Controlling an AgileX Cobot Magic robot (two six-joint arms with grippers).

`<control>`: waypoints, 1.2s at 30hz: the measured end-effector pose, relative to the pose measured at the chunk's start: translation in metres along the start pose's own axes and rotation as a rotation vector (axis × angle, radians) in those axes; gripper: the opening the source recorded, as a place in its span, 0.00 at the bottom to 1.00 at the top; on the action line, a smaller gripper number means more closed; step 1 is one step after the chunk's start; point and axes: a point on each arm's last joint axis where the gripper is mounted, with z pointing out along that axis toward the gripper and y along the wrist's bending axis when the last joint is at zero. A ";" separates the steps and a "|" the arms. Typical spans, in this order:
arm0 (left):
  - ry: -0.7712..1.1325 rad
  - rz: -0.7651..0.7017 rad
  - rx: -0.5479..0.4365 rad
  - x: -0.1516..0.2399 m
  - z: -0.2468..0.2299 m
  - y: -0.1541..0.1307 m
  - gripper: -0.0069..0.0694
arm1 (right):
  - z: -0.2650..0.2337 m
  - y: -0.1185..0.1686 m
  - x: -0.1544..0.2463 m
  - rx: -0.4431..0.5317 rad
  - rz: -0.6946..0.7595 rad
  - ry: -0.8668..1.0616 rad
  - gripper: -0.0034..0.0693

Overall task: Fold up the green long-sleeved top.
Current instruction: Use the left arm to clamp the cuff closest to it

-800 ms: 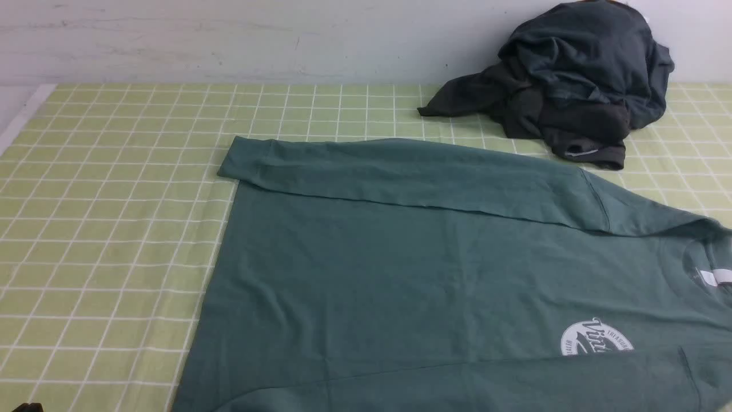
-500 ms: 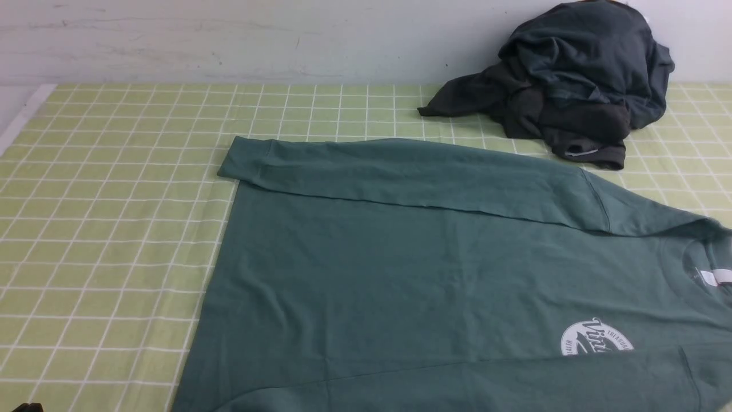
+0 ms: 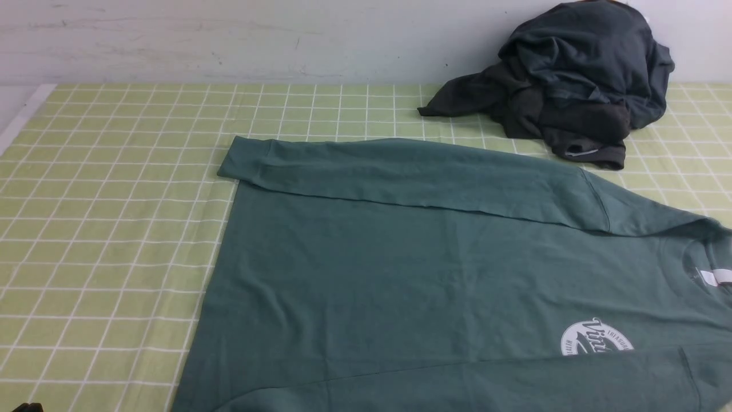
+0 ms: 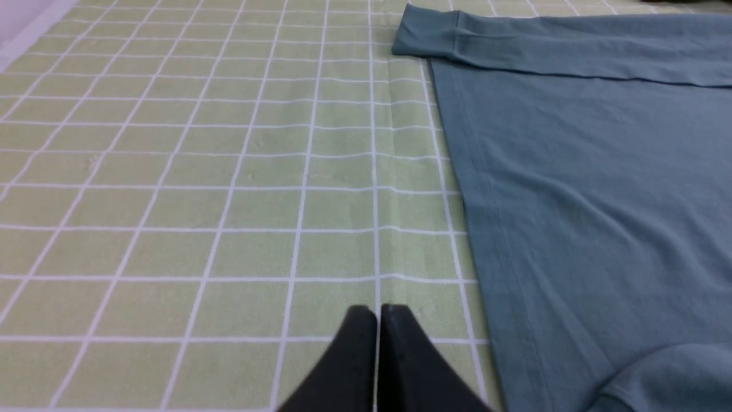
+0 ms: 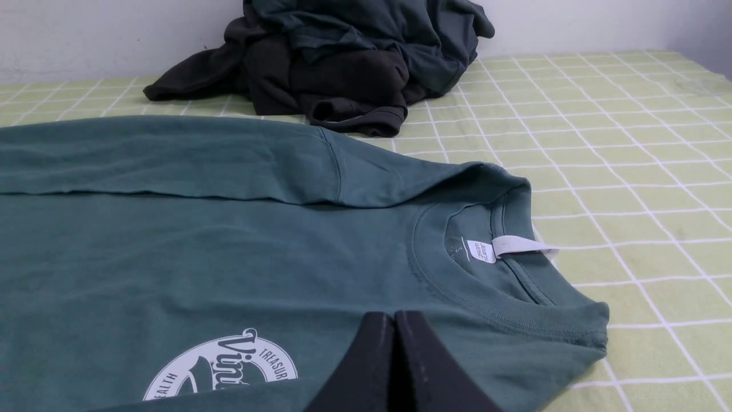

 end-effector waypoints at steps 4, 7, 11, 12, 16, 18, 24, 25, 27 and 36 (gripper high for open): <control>0.000 0.003 -0.001 0.000 0.000 0.000 0.09 | 0.000 0.000 0.000 0.000 0.000 0.000 0.03; -0.001 0.006 -0.002 0.000 0.000 0.000 0.09 | 0.000 0.000 0.000 0.000 0.000 0.000 0.03; -0.018 0.041 -0.014 -0.001 0.000 0.001 0.09 | 0.000 0.000 0.000 0.000 -0.001 0.000 0.03; -0.029 0.057 -0.018 -0.001 0.001 0.002 0.09 | 0.000 0.000 0.000 0.000 -0.001 -0.003 0.03; -0.128 0.125 -0.028 -0.009 0.000 0.002 0.09 | 0.000 0.000 -0.007 -0.004 -0.001 -0.088 0.03; -0.208 0.163 -0.025 -0.017 -0.001 0.001 0.09 | -0.001 0.001 -0.016 -0.009 -0.001 -0.184 0.03; -0.595 0.213 0.039 -0.048 -0.015 -0.009 0.09 | -0.019 0.003 -0.054 -0.067 0.101 -0.653 0.03; -0.646 0.214 0.049 -0.052 -0.017 -0.010 0.09 | -0.022 0.003 -0.059 -0.084 0.129 -0.714 0.03; -0.772 0.199 0.082 -0.060 -0.025 -0.013 0.09 | -0.032 0.003 -0.068 -0.131 0.191 -0.856 0.03; -0.874 -0.027 0.178 -0.128 -0.068 -0.017 0.09 | -0.056 0.017 -0.110 -0.205 0.037 -0.956 0.03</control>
